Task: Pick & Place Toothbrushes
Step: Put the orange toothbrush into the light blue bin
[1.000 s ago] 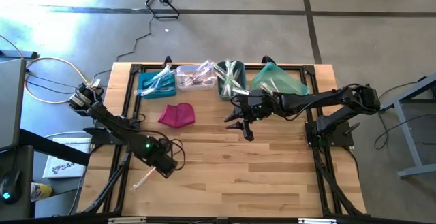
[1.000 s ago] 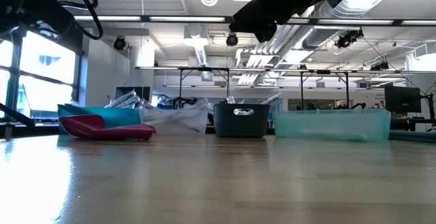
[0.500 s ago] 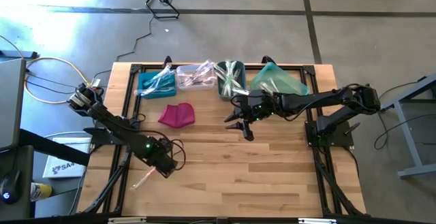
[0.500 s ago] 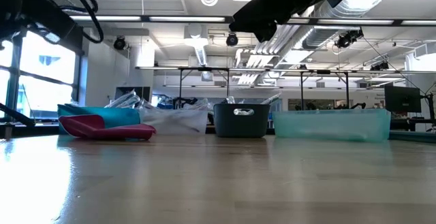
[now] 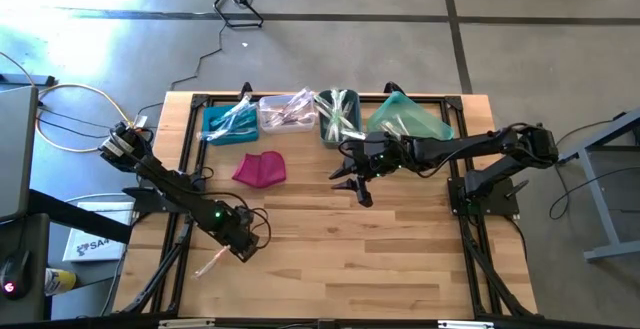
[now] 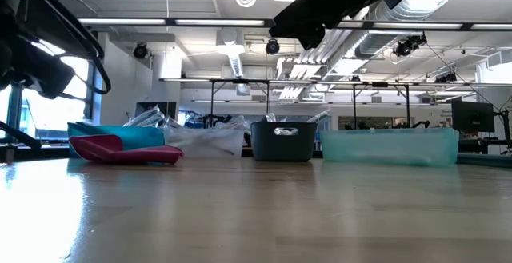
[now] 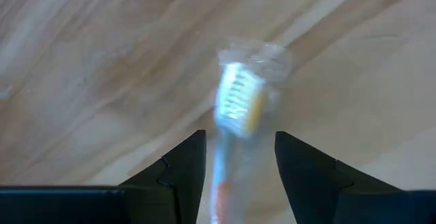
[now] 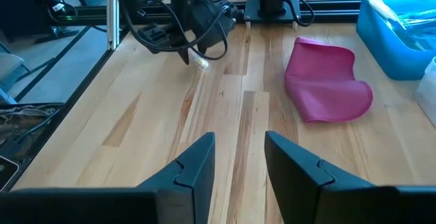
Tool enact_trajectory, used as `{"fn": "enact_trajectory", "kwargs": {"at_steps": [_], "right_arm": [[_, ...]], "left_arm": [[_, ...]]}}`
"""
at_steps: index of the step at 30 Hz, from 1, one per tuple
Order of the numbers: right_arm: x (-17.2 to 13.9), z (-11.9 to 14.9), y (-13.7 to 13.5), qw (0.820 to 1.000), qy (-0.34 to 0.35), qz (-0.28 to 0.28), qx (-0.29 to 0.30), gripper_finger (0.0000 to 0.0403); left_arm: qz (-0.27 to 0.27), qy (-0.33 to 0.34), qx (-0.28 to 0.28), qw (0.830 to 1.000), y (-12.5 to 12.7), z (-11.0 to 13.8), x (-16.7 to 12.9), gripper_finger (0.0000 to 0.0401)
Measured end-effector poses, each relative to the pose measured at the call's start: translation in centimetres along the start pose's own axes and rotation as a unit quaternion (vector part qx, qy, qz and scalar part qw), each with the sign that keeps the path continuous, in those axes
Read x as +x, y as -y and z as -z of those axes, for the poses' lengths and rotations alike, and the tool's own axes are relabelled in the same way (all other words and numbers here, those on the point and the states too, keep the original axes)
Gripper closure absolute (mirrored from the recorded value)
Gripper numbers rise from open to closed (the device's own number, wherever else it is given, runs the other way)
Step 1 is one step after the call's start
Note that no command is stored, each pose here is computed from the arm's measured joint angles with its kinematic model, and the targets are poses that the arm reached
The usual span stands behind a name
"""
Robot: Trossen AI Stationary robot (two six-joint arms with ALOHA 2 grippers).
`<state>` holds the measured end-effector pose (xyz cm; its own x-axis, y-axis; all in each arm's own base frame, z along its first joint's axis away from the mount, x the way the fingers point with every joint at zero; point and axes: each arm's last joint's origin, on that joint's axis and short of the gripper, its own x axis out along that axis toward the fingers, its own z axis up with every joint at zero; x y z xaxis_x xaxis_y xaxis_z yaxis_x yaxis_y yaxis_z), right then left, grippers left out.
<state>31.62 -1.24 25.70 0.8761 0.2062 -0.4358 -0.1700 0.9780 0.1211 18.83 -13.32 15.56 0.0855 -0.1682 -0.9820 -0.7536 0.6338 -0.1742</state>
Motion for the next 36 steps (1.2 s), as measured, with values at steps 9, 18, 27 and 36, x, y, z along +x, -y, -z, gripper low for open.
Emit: {"fn": "enact_trajectory", "kwargs": {"at_steps": [9,18,27,36], "right_arm": [[0.0,0.0,0.0,1.000,0.000,0.000,0.000,0.0282],[0.0,0.0,0.0,1.000,0.000,0.000,0.000,0.0282],[0.0,0.0,0.0,1.000,0.000,0.000,0.000,0.0282],[0.0,0.1,0.0,0.999,-0.004,-0.004,0.045,0.0282]], "left_arm": [[0.002,-0.003,-0.012,1.000,-0.9,0.0,1.0,0.0232],[-0.007,-0.003,-0.013,1.000,-1.1,0.0,1.1,0.0327],[0.000,0.000,-0.013,1.000,-0.9,0.0,1.1,0.0392],[0.043,0.002,0.007,0.999,-0.7,0.0,0.1,0.0397]]}}
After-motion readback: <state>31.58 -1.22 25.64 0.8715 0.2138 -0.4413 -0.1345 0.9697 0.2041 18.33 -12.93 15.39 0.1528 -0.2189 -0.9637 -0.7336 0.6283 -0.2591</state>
